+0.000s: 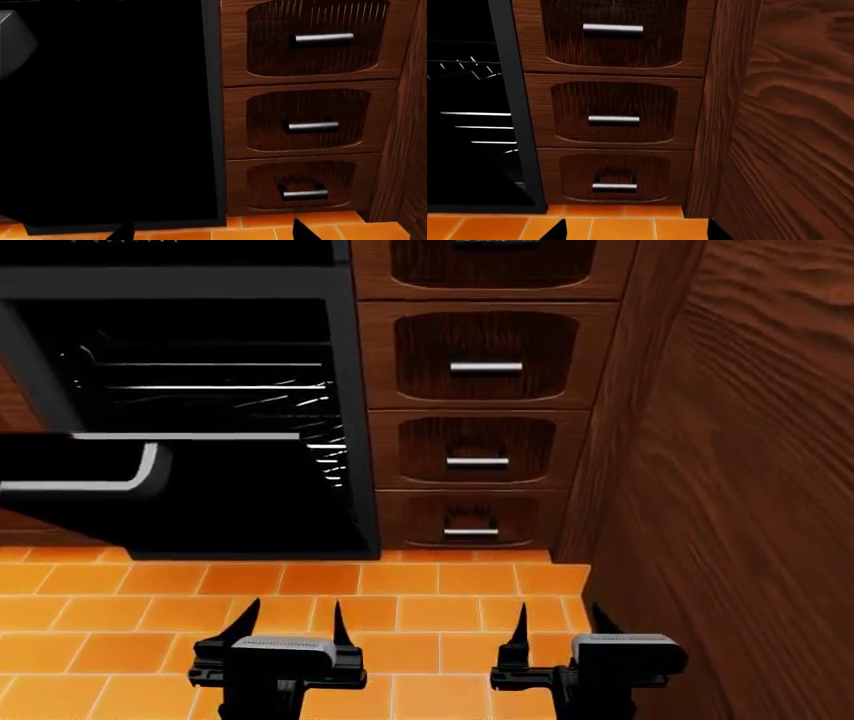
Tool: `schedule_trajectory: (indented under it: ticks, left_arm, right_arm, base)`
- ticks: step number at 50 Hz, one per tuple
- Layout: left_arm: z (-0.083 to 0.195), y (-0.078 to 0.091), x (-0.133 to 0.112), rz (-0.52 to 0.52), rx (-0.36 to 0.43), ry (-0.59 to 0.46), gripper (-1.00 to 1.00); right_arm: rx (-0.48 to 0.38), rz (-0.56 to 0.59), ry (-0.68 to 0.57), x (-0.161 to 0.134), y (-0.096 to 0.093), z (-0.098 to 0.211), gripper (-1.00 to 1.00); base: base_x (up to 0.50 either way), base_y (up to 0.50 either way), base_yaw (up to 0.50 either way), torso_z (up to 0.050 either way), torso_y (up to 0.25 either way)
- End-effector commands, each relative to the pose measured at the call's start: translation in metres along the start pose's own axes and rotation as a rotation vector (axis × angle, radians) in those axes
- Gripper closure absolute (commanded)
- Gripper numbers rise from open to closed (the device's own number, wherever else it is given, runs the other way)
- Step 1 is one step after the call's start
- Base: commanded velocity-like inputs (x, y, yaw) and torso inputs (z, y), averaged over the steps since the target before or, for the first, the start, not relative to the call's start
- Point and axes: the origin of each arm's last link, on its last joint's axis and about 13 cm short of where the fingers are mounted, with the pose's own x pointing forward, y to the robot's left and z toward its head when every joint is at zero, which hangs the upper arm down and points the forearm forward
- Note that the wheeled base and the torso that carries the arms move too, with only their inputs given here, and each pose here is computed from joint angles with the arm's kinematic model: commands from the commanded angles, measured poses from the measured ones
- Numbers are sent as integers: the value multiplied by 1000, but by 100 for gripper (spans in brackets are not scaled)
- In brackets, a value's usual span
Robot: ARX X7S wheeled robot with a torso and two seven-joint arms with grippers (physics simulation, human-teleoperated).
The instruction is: Close the dishwasher door
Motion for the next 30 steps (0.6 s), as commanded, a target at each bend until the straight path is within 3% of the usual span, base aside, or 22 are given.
schedule_trajectory:
  ticks: [1, 30]
  left_arm:
    - [0, 0, 0, 1, 1, 1, -100]
    - [0, 0, 0, 4, -1, 1, -100]
  right_arm:
    - [0, 0, 0, 0, 0, 0, -100]
    - [2, -17, -3, 0, -1, 0, -100]
  base:
    - [0, 0, 0, -50, 0]
    - [0, 0, 0, -50, 0]
